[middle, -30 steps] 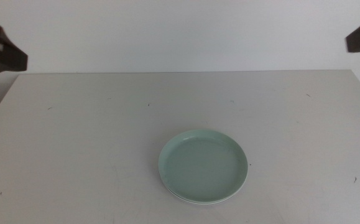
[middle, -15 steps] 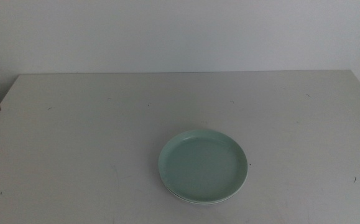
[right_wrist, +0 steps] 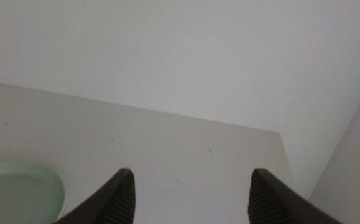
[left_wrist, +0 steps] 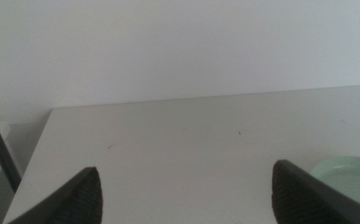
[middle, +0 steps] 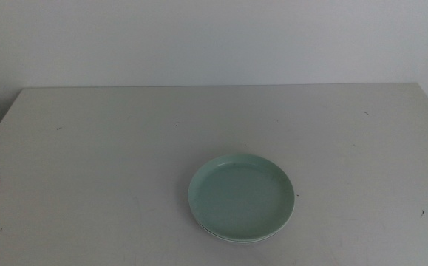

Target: Stack the three bowls on top of each other.

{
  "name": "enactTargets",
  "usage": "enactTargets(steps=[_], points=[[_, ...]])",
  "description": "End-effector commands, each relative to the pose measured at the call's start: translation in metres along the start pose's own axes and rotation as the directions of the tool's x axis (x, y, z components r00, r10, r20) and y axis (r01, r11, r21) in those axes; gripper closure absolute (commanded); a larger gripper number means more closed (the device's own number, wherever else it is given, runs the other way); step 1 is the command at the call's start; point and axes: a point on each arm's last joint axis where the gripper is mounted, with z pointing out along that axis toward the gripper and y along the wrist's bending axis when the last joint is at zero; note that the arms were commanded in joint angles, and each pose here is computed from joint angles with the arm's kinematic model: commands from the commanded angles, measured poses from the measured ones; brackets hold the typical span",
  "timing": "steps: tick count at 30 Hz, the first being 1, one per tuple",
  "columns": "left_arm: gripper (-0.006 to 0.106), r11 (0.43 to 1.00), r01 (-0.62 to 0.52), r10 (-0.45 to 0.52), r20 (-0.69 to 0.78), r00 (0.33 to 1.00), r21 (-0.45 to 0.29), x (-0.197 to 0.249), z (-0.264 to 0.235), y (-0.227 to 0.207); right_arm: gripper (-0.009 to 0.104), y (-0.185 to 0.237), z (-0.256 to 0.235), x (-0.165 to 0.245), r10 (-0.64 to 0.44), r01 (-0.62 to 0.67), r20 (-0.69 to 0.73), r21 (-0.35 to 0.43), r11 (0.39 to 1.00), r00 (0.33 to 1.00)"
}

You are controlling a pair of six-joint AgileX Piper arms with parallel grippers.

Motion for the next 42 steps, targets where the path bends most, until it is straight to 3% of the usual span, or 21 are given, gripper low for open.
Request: enactTargets(steps=[1, 4, 6, 8, 20, 24, 31, 42], points=[[-0.005, 0.999, 0.034, -0.032, 0.095, 0.995, -0.020, -0.014, -0.002, 0.002, 0.049, -0.004, -0.001, -0.016, -0.023, 0.017, 0.127, 0.042, 0.999, 0.992], [-0.005, 0.998, 0.070, -0.070, 0.067, 0.995, 0.006, -0.011, -0.001, 0.000, 0.049, -0.004, -0.001, -0.017, -0.023, 0.017, 0.145, 0.048, 0.999, 0.989], [-0.005, 0.980, 0.193, -0.195, 0.038, 0.980, 0.059, -0.009, -0.001, -0.005, 0.049, -0.004, -0.001, -0.017, -0.022, 0.016, 0.142, 0.047, 0.999, 0.990], [-0.005, 0.964, 0.251, -0.254, 0.026, 0.967, 0.086, -0.009, -0.001, -0.007, 0.049, -0.004, -0.001, -0.017, -0.022, 0.016, 0.142, 0.047, 0.999, 0.990], [-0.005, 0.963, 0.256, -0.259, 0.025, 0.966, 0.089, -0.009, -0.001, -0.007, 0.049, -0.004, 0.000, -0.014, -0.021, 0.015, 0.134, 0.046, 0.999, 0.991], [-0.005, 0.979, 0.195, -0.198, 0.054, 0.979, 0.054, -0.009, -0.004, -0.005, 0.049, -0.003, 0.000, -0.003, -0.024, 0.017, 0.132, 0.049, 0.999, 0.991], [-0.005, 0.994, -0.013, 0.035, 0.204, 0.978, -0.110, 0.010, -0.015, 0.007, 0.049, 0.001, -0.002, 0.042, -0.037, 0.030, 0.115, 0.058, 0.998, 0.993], [-0.005, 0.993, -0.008, 0.025, 0.142, 0.990, -0.118, 0.089, -0.006, 0.010, 0.049, 0.002, -0.002, 0.104, -0.058, 0.040, 0.104, 0.169, 0.985, 0.993]])
